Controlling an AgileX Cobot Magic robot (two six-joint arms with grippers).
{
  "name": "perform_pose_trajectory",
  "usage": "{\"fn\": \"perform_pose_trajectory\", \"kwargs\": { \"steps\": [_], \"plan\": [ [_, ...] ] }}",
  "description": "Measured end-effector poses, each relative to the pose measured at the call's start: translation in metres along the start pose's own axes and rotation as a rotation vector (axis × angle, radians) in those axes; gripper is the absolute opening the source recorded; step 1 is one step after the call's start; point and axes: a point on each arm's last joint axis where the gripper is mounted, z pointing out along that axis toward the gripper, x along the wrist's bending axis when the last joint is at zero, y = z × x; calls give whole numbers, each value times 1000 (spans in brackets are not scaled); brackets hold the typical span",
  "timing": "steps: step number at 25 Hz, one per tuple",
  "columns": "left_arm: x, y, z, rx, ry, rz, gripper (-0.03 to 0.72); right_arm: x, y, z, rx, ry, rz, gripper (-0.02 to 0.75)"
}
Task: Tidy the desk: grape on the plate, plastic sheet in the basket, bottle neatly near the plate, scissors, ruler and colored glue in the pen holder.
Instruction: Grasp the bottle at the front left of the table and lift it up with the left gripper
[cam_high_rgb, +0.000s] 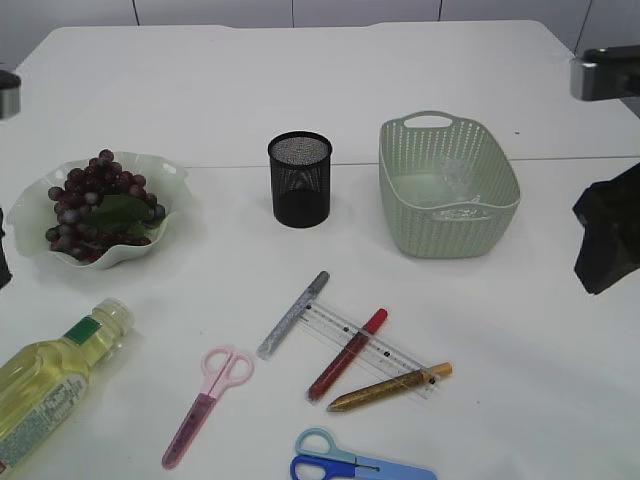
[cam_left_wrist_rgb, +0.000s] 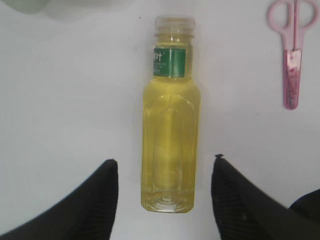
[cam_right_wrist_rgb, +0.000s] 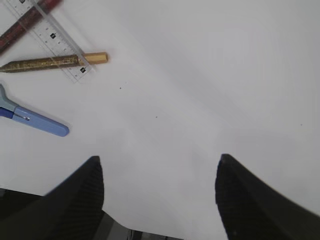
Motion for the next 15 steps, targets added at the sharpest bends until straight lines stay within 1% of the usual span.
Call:
{"fn": "perform_pose_trajectory", "kwargs": {
  "steps": [3,6,11,15],
  "plan": [
    [0,5,20,94,-13,52,434,0,-2,-3,-7,0,-17,515],
    [0,11,41,167,-24,70,443,0,-2,-3,-7,0,-30,514],
    [-1,15,63,238,-44,71,533,0,-2,-3,-7,0,-34,514],
    [-1,17,72,267,-48,64,550,0,-2,-3,-7,0,-37,515]
  ]
}}
